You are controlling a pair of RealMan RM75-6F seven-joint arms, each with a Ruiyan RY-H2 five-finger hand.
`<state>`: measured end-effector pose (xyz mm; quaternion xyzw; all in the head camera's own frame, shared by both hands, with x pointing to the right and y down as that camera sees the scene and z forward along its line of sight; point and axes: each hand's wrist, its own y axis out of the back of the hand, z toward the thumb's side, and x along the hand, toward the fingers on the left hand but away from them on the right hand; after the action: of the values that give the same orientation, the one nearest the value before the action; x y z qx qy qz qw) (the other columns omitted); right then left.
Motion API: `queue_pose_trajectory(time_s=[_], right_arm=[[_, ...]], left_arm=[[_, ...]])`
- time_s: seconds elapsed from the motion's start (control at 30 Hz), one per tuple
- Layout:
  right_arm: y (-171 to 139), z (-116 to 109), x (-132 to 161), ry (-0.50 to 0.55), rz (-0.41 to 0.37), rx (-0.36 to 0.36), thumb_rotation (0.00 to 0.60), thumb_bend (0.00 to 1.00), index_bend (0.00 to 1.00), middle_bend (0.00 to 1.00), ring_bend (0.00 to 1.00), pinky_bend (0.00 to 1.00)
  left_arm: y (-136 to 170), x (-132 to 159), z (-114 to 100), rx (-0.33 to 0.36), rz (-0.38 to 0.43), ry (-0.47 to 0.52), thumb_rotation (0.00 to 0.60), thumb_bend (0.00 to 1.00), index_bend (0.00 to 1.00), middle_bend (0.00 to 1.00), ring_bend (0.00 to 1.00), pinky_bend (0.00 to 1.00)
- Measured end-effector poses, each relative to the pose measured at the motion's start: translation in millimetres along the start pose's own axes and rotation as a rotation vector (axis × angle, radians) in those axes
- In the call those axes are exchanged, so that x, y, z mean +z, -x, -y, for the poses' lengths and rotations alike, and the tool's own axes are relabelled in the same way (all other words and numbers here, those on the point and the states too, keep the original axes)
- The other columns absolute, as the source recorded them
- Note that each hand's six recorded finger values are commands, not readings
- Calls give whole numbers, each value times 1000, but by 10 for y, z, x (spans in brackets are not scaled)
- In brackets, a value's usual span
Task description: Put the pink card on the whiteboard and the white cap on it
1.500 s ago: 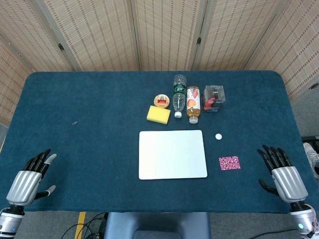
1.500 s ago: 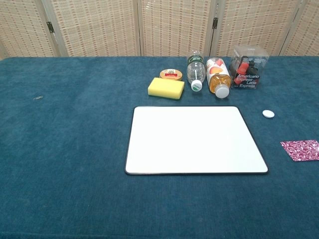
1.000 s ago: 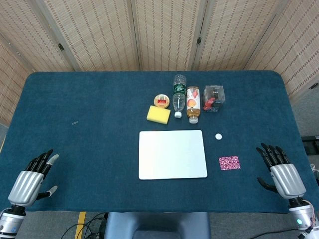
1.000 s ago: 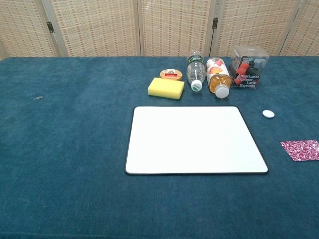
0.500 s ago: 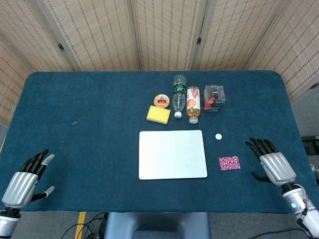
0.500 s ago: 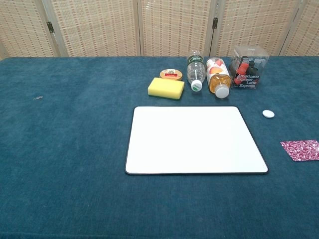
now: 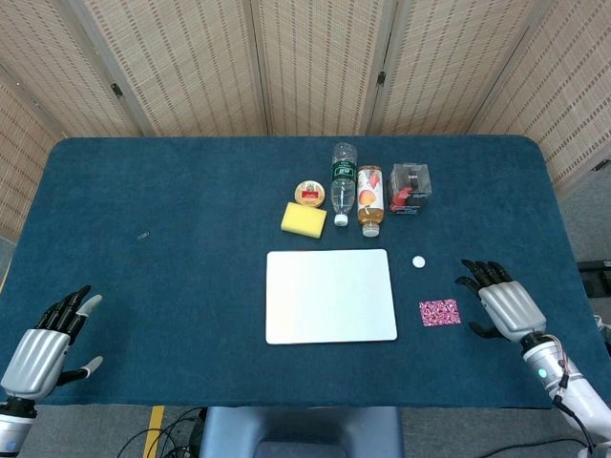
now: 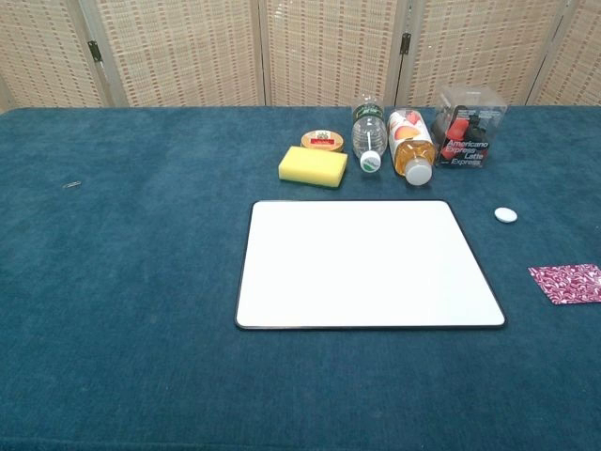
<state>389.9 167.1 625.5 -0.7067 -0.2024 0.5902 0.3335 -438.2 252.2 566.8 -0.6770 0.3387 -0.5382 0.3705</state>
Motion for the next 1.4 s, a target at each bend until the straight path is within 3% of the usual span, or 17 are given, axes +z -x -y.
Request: queue_pose_trajectory(time_s=[0.23,0.63,1.4], right_arm=[[128,129,3,-75,23,18,600,163,229,29,0,0],[304,376,72,-90,43,61,600,153,228,35,0,0],[421,622,250,-107,20,100,600,153,229,45,0,0]], left_arm=[[10,-12,-13,2,2,8,600,219,0,34,94,192],[22,1,-30,2,12,17,600,218,0,65,94,192],[93,-45,-104,23,16,43,600,218,0,65,94,192]])
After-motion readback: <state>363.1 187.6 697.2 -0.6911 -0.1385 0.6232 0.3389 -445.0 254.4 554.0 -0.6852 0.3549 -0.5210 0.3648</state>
